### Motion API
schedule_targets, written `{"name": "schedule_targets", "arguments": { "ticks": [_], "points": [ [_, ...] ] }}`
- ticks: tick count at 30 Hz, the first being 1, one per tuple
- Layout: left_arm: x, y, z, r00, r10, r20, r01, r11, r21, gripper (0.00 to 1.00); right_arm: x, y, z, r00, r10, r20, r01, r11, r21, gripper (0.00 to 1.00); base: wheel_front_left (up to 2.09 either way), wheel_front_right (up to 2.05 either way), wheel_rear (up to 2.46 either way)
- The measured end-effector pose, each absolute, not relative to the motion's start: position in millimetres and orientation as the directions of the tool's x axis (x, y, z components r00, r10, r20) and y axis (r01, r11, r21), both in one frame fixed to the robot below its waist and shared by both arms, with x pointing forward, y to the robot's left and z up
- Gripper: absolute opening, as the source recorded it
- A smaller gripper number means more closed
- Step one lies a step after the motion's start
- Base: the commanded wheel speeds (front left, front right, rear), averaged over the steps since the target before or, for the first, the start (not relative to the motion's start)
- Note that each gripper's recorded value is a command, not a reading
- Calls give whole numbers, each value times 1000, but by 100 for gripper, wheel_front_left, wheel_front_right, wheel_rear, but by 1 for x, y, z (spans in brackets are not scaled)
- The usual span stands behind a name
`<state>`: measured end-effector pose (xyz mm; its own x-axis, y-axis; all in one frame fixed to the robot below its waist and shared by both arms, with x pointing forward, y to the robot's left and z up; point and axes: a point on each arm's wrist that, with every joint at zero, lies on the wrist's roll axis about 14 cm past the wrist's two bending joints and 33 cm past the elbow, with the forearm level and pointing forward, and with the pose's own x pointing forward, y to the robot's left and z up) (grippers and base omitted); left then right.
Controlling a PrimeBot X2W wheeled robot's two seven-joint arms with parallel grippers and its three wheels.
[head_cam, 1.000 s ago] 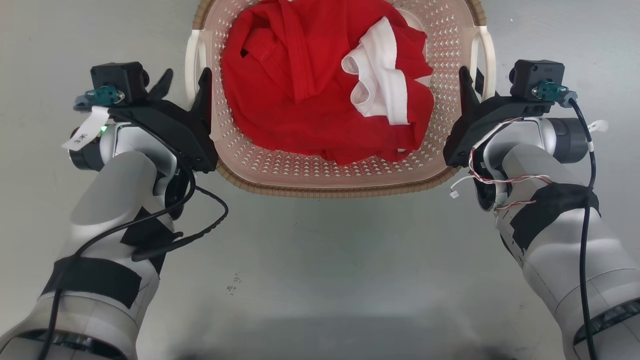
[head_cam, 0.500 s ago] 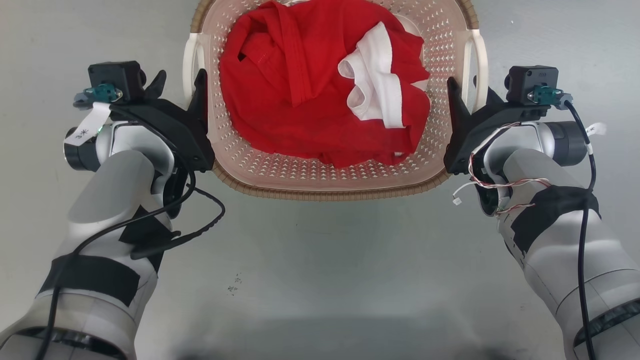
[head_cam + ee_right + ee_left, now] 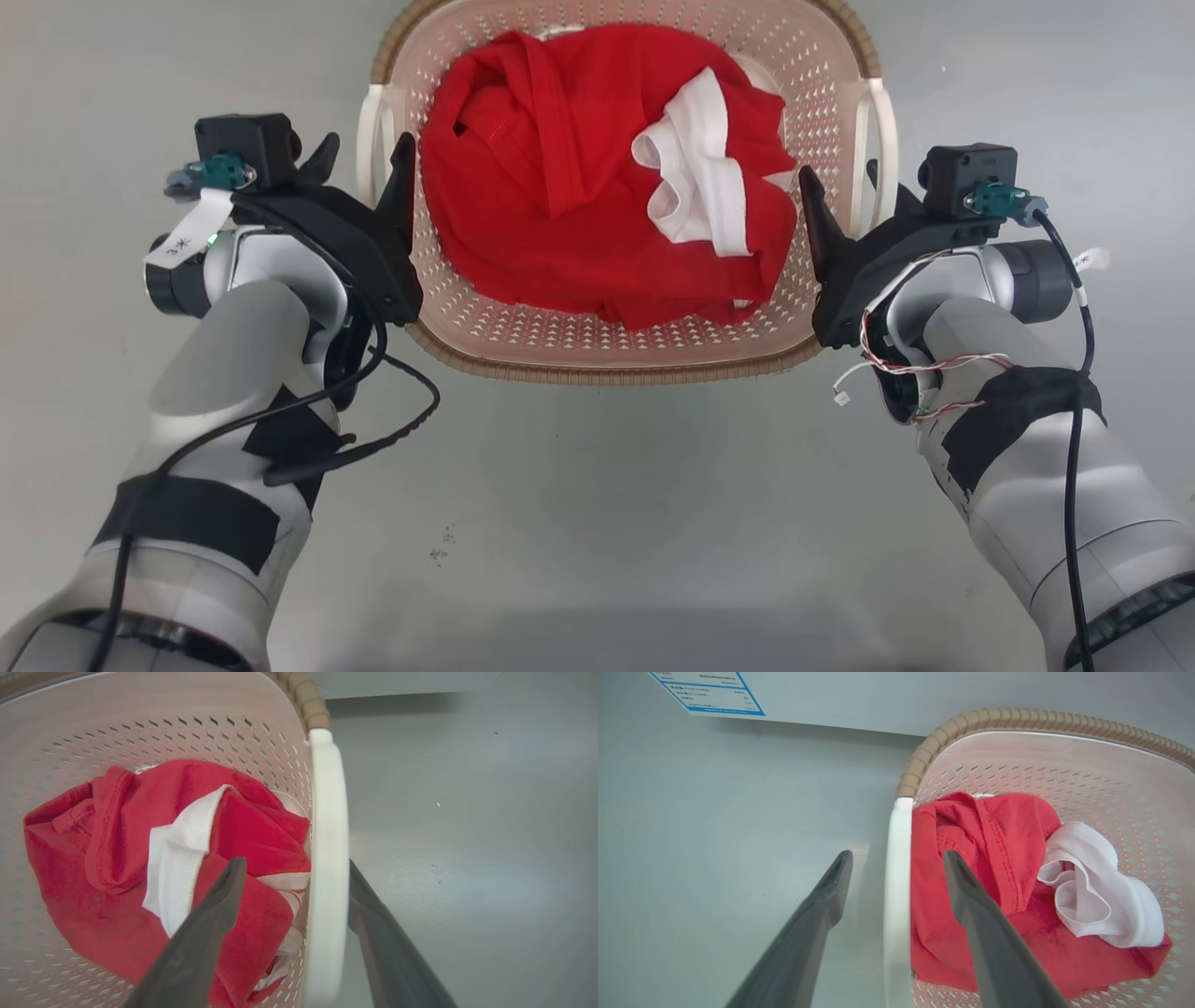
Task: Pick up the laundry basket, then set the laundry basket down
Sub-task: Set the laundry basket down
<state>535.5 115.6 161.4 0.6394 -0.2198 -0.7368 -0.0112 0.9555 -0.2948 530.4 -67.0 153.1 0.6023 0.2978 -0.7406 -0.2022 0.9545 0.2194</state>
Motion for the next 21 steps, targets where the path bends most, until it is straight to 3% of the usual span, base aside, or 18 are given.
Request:
{"name": "schedule_targets", "arguments": {
  "ticks": [8,21],
  "points": [
    [524,120,182,648,-207,-733,-30,955,-296,100,536,-68,182,639,294,-711,-202,956,214,100,0,0,0],
    [521,121,243,728,-196,-657,-14,954,-301,100,542,-84,249,730,253,-634,-171,967,189,100,0,0,0]
  ]
}}
